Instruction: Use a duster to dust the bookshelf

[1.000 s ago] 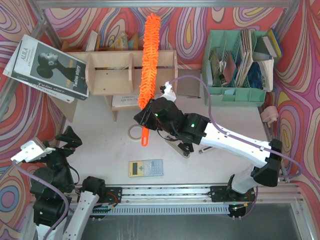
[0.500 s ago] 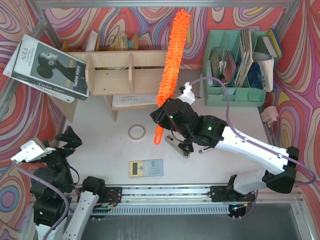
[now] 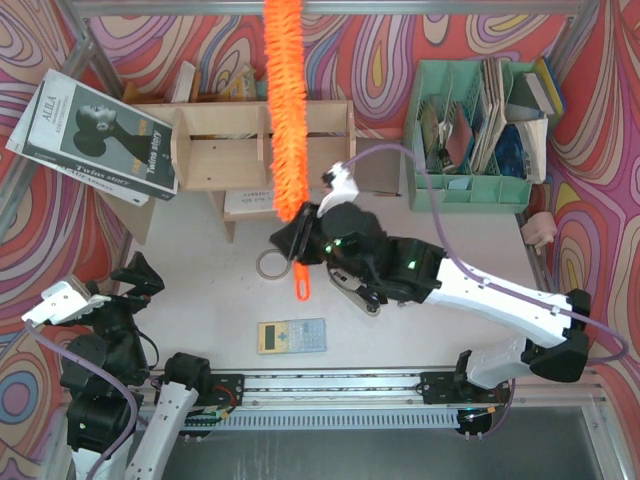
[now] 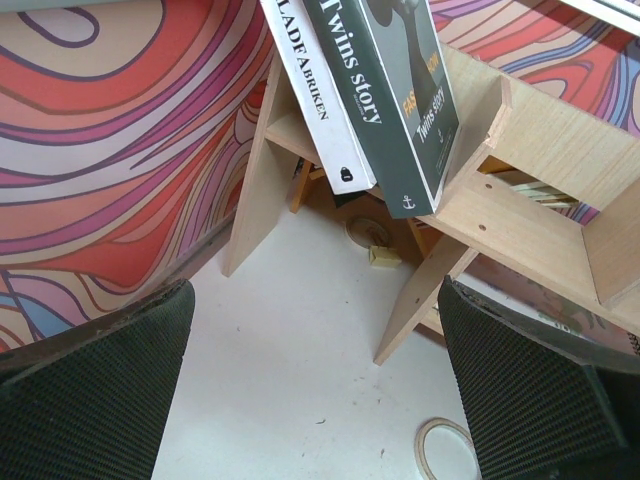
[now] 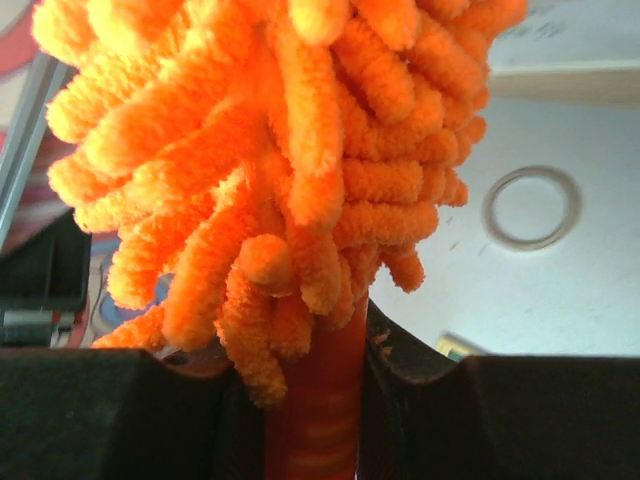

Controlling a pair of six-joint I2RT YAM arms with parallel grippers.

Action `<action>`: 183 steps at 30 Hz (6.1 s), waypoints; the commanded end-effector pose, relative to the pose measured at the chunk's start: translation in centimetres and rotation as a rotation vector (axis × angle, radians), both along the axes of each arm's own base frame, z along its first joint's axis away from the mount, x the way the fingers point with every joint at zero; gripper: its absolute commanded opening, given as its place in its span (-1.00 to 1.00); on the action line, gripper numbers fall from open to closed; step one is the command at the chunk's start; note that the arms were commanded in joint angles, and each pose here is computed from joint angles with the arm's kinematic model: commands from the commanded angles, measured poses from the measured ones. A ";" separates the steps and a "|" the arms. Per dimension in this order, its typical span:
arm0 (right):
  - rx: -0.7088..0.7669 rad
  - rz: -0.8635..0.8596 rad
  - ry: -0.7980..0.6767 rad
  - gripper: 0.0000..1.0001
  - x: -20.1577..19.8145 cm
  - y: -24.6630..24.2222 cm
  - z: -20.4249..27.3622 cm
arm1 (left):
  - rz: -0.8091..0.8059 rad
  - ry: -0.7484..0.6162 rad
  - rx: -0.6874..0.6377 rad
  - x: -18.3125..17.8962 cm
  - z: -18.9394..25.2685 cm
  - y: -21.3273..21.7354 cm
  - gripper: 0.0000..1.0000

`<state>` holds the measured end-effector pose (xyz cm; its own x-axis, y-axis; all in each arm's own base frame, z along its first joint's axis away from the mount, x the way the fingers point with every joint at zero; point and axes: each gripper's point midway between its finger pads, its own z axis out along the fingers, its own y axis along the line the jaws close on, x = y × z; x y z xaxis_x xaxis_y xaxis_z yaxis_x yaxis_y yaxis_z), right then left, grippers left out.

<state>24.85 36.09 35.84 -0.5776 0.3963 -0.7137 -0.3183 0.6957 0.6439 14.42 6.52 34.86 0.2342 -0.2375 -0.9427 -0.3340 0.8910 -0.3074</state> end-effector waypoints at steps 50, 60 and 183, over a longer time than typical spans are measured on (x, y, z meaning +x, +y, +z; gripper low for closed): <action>-0.058 0.197 0.264 -1.00 -11.8 13.4 -11.9 | 0.054 0.070 0.007 0.6 -0.7 0.6 0.97; -0.003 -0.002 0.290 -1.00 -10.4 7.9 -11.8 | 0.053 0.085 0.014 1.0 -0.9 0.5 0.97; 0.010 0.245 0.195 -1.00 -11.5 12.7 -10.1 | 0.040 0.098 0.020 1.3 -1.0 0.2 0.97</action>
